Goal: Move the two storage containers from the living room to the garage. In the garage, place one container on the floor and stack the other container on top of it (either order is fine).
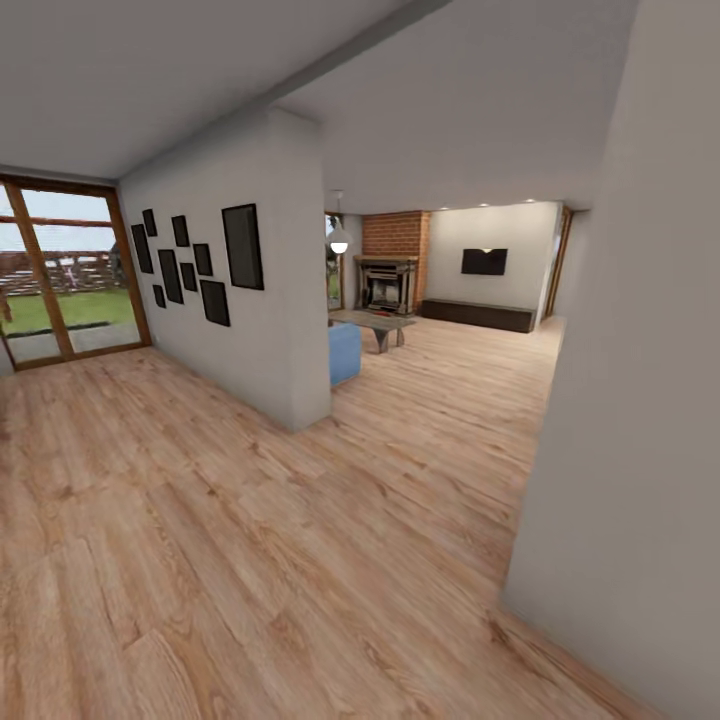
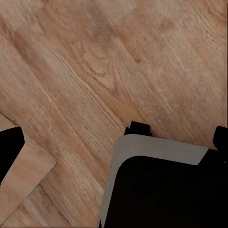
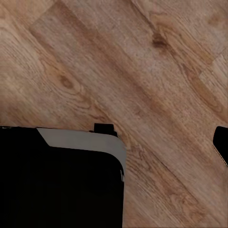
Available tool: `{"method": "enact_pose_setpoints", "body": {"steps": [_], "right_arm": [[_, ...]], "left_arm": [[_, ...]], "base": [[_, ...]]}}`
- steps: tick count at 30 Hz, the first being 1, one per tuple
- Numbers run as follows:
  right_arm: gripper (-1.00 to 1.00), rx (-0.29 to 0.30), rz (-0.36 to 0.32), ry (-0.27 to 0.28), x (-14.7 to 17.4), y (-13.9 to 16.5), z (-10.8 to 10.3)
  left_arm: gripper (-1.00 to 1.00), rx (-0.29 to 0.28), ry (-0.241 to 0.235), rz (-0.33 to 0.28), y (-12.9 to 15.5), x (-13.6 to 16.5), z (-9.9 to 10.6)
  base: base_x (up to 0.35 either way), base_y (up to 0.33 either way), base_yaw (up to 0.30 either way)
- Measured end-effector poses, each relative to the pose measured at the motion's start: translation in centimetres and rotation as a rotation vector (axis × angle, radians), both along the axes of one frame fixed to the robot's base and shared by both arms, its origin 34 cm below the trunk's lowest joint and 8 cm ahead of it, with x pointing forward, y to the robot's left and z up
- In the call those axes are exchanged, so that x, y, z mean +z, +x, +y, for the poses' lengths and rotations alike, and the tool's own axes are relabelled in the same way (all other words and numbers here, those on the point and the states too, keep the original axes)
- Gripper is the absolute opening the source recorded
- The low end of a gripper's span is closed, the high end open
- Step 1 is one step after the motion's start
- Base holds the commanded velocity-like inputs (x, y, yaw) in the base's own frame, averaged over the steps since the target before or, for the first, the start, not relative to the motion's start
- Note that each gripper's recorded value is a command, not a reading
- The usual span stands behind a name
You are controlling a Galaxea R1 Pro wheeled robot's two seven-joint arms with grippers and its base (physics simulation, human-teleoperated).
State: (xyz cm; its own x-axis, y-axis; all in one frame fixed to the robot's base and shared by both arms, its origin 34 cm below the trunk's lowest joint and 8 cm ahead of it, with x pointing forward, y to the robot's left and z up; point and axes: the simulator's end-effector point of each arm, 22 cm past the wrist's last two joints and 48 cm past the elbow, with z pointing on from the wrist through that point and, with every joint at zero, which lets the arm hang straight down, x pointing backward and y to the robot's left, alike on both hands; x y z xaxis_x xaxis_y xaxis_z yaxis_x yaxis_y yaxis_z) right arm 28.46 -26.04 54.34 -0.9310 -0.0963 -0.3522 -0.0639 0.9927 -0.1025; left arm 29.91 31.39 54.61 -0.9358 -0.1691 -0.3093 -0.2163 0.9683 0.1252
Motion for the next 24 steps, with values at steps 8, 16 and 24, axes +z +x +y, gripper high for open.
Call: {"method": "enact_pose_setpoints", "body": {"steps": [8,16,24], "right_arm": [[1.0,0.005,0.0,0.0,0.0,0.01,0.05],[1.0,0.003,-0.001,0.003,0.01,0.03,0.26],[1.0,0.005,-0.001,0.002,0.01,0.04,0.16]], "left_arm": [[1.0,-0.001,0.0,0.0,0.0,0.0,-0.05],[1.0,-0.001,0.0,-0.001,0.02,0.0,-0.05],[1.0,-0.001,-0.001,-0.002,0.03,0.0,-0.11]], "base": [[0.326,0.0,0.003],[0.326,0.0,0.059],[0.326,0.0,0.26]]}}
